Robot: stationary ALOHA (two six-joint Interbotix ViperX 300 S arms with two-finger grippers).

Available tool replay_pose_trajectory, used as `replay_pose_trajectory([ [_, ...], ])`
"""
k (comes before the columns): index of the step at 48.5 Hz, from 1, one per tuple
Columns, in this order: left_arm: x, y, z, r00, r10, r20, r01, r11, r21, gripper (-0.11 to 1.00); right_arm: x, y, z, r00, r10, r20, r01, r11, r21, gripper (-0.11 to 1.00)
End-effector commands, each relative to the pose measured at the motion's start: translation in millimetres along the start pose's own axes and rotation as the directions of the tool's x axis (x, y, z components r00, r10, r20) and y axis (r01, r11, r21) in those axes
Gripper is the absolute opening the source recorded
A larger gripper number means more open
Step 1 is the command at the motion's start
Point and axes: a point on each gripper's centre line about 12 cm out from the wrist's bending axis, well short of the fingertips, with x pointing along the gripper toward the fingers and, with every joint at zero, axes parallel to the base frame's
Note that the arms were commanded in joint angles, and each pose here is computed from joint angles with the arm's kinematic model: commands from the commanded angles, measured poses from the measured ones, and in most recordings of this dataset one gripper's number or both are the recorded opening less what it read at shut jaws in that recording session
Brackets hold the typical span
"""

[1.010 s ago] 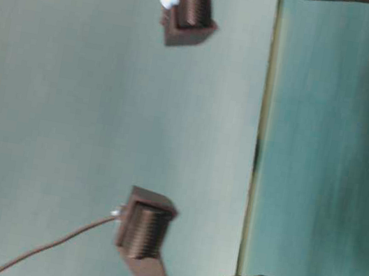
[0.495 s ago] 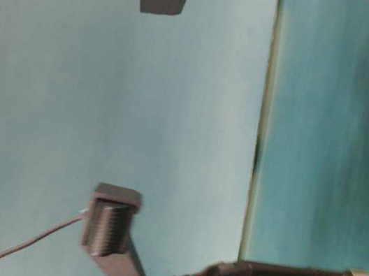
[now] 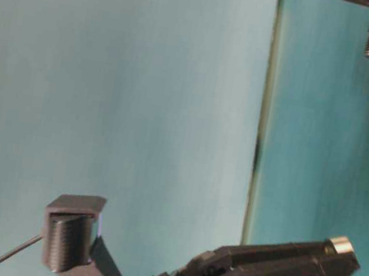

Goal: Insert the washer onto the shaft with both hands.
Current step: 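Lift the washer and shaft and rotate them to face each other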

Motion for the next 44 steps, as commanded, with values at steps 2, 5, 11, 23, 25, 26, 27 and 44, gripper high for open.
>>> replay_pose_trajectory([
  [2, -7, 0, 11, 0.997, -0.003, 0.074, 0.003, 1.000, 0.000, 0.37, -6, 2, 6, 0.998, 0.007, 0.058, -0.007, 1.000, 0.002, 0.00],
  [5, -8, -1, 12, 0.994, -0.004, 0.106, 0.005, 1.000, -0.001, 0.37, -7, 2, 5, 0.998, 0.008, 0.069, -0.008, 1.000, 0.001, 0.00],
  [11, -11, 0, 16, 0.986, -0.005, 0.169, 0.007, 1.000, -0.012, 0.37, -9, 3, 5, 0.996, 0.011, 0.091, -0.012, 1.000, 0.008, 0.00],
  [23, -16, 0, 19, 0.946, -0.012, 0.325, 0.040, 0.996, -0.080, 0.37, -14, 3, 8, 0.975, 0.019, 0.223, -0.029, 0.999, 0.038, 0.00],
  [25, -16, 0, 20, 0.939, -0.013, 0.342, 0.046, 0.995, -0.090, 0.37, -15, 3, 8, 0.972, 0.020, 0.235, -0.031, 0.999, 0.044, 0.00],
  [26, -16, 0, 19, 0.938, -0.013, 0.347, 0.050, 0.994, -0.097, 0.37, -15, 3, 7, 0.971, 0.020, 0.239, -0.032, 0.998, 0.047, 0.00],
  [27, -16, 0, 20, 0.935, -0.013, 0.354, 0.052, 0.994, -0.100, 0.37, -15, 3, 7, 0.970, 0.020, 0.241, -0.033, 0.998, 0.050, 0.00],
  [44, -16, 1, 23, 0.927, -0.013, 0.375, 0.058, 0.992, -0.110, 0.37, -16, 4, 8, 0.967, 0.024, 0.252, -0.038, 0.998, 0.053, 0.00],
])
